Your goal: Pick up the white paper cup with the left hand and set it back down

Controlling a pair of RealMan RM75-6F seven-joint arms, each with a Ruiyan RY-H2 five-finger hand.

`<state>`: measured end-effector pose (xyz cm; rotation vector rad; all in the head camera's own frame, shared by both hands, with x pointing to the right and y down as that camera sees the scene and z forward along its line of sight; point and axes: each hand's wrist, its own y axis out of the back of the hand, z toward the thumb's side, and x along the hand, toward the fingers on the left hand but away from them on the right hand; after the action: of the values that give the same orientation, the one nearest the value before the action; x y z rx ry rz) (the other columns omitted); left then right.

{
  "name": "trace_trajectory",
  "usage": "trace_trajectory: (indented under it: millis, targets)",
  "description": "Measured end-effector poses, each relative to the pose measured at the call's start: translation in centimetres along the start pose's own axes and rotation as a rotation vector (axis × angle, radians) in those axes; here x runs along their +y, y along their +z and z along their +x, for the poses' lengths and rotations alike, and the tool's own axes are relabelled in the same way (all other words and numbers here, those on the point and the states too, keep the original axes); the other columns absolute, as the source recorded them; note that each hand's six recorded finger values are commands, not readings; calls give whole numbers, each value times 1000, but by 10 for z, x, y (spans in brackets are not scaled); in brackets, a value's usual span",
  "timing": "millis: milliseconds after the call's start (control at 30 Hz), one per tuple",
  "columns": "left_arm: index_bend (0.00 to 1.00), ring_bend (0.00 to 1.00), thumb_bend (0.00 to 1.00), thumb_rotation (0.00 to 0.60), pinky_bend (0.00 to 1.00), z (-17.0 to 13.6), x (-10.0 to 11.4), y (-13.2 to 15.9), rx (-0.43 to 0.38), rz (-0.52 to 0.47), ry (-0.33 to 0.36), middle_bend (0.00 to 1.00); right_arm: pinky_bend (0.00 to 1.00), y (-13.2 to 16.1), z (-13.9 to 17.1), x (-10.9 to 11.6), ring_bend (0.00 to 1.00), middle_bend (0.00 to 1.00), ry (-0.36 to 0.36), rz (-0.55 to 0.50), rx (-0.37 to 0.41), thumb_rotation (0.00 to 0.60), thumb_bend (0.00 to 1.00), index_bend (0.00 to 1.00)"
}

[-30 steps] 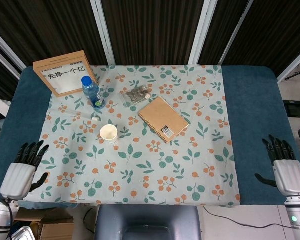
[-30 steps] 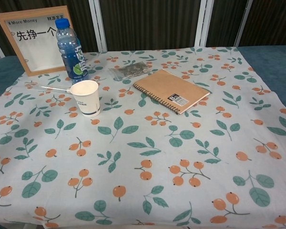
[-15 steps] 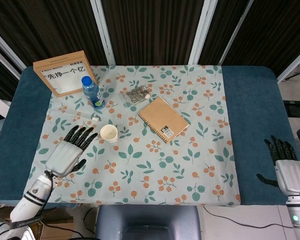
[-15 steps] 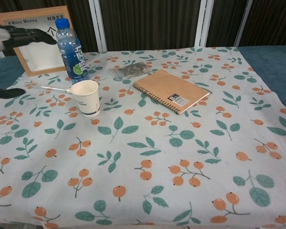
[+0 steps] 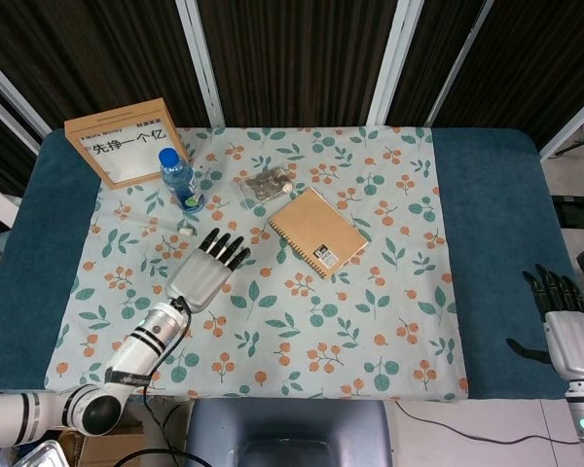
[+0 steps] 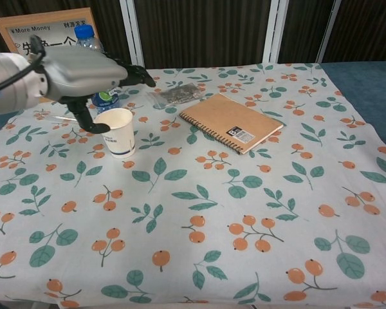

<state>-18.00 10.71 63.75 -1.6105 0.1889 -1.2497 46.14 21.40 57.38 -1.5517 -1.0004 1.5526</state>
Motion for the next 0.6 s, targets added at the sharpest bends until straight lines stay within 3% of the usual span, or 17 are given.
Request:
trace_trajectory:
  millis: [200,600]
  targets:
    - [0,0,312,600,0,23,-5,12,12,44,-63,0,0,-4,0,-1,0,0,-4,-15,-4,600,69,0]
    - [0,0,312,600,0,51,-19,-1,93,201,-169,0,0,-6,-1,3,0,0,-25,-35,8,600,69,0]
